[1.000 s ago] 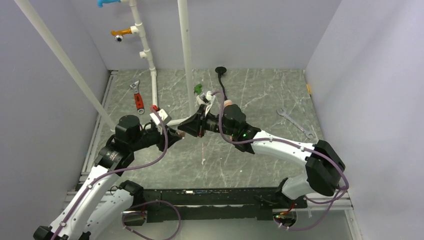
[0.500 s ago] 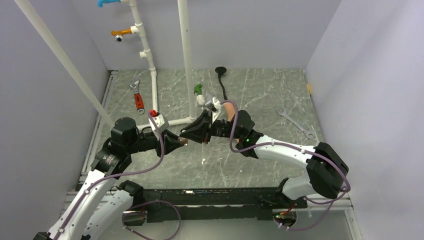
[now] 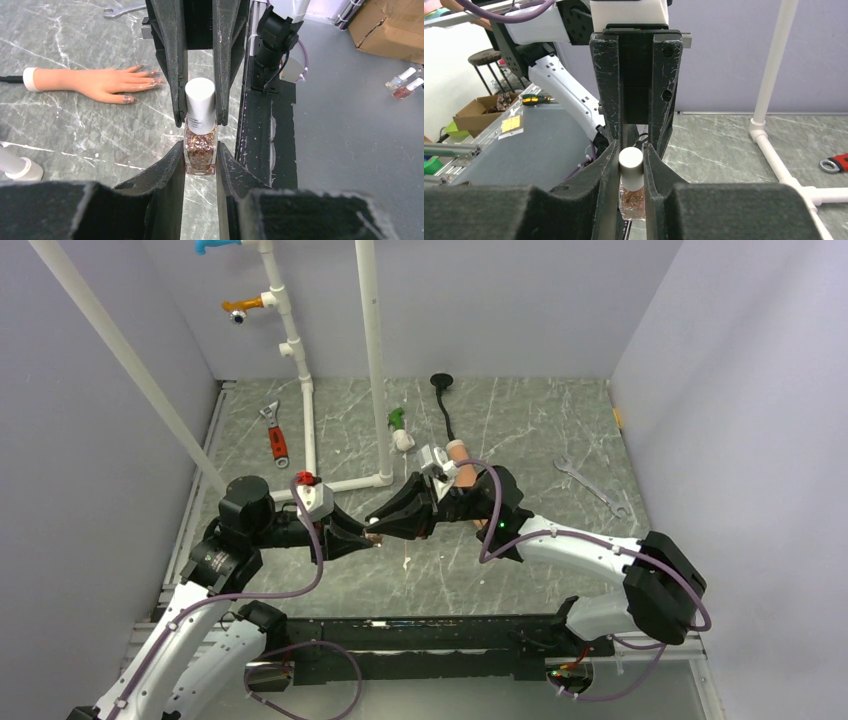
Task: Paint the nails
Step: Unscrew the nail polish bottle.
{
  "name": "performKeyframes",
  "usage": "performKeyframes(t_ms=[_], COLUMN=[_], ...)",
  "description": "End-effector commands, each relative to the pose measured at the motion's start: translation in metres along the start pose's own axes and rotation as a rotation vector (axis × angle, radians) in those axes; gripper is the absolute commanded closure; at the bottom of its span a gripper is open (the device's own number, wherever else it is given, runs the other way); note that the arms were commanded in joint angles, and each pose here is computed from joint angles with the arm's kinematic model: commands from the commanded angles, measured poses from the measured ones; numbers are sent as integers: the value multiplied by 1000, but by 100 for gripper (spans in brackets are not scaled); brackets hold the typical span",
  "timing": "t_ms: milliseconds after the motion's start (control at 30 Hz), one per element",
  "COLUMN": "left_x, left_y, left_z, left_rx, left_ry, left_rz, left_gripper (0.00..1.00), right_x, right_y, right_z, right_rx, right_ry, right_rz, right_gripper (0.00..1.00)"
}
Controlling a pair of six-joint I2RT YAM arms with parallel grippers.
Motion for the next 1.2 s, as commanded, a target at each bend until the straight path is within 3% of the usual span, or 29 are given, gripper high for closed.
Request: performKeyframes(t_ms=[0, 133, 200, 300, 533, 633, 867, 1167], left_x=[1, 1, 1, 1, -3, -8, -11, -9], left_y=[-6, -7, -6, -4, 23, 39, 49, 51], left_z=[24, 23, 22, 23, 28, 29, 31, 29], left_rx=[116, 111, 108, 107, 71, 43, 19, 8], left_ry=[-54, -48, -46, -51, -87, -100, -113, -101], left_rz=[-50, -64, -60, -33, 172, 297, 368, 362], left_gripper=[100, 100, 100, 100, 100, 100, 100, 100], right_x=[3, 5, 5, 4, 1, -4, -9, 9], right_y=[15, 11, 9, -1, -30, -43, -63, -63], right_z=[7, 11, 14, 22, 31, 28, 29, 29], right_rx=[-35, -14, -18, -18, 85, 140, 195, 186], right_ry=[5, 27, 22, 11, 37, 59, 51, 69], right_rz=[71, 50, 26, -64, -305, -421, -642, -632], right_gripper=[78, 43, 34, 29, 28, 34, 43, 47])
Point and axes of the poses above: each gripper's point midway between its finger pads, its own x axis out along the fingers, its own y axis along the line the jaws close on, z = x × y, the point moved 3 cm from there along -x, back along the fingers, and after that the axes turned 8 degrees about -x, right-handed, at the moved point
